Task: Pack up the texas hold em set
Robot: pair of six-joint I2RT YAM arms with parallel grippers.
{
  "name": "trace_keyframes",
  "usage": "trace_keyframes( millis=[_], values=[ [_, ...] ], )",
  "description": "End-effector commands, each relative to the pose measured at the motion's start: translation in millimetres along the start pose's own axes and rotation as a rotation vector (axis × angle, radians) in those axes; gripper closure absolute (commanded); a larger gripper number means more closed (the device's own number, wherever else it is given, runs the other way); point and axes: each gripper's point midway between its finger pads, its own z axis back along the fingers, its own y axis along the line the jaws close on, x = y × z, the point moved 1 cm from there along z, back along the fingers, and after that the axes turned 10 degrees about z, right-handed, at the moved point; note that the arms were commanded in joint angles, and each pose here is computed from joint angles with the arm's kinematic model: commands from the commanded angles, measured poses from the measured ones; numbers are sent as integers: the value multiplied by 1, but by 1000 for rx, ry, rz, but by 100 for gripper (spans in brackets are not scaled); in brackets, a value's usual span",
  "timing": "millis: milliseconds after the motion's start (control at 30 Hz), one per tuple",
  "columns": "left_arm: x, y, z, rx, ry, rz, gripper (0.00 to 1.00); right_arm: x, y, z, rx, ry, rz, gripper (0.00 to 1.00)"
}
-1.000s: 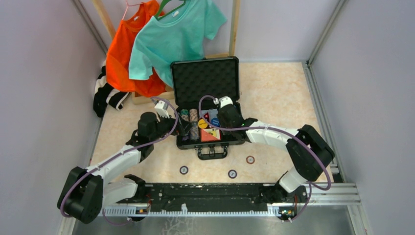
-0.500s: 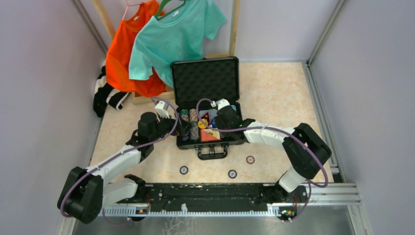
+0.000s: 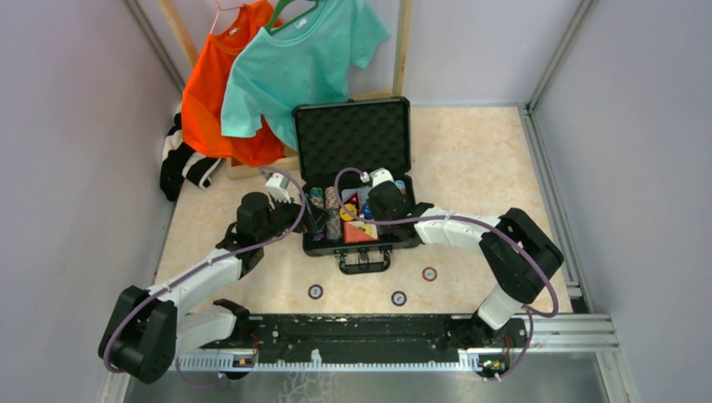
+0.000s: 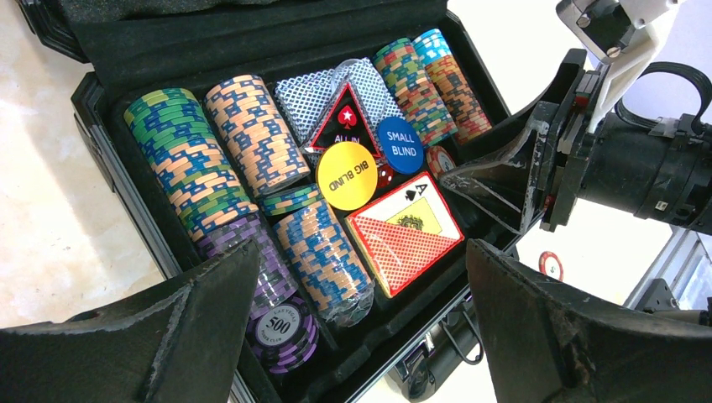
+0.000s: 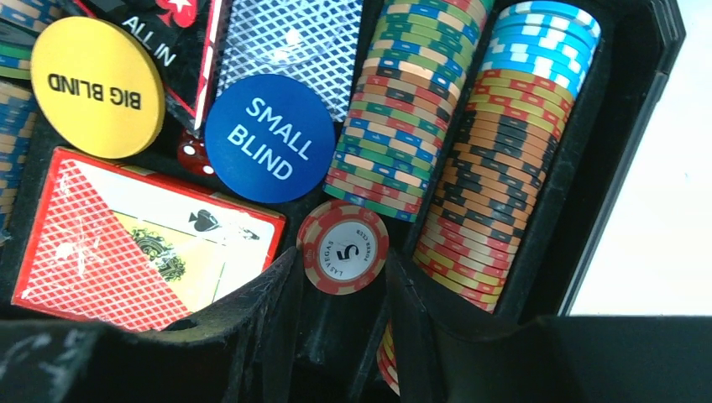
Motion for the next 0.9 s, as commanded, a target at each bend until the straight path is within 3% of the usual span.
trace_keyframes(
  millis=[0, 500, 867],
  values=[
    [5, -6, -1, -14, -10, -13, 3, 5, -17, 4, -114, 17, -11, 60],
    [6, -6, 1, -12, -13, -14, 3, 18, -28, 12, -139, -11, -48, 62],
    [7, -7, 0, -14, -13, -15, 3, 14, -4, 5, -48, -8, -3, 60]
  ],
)
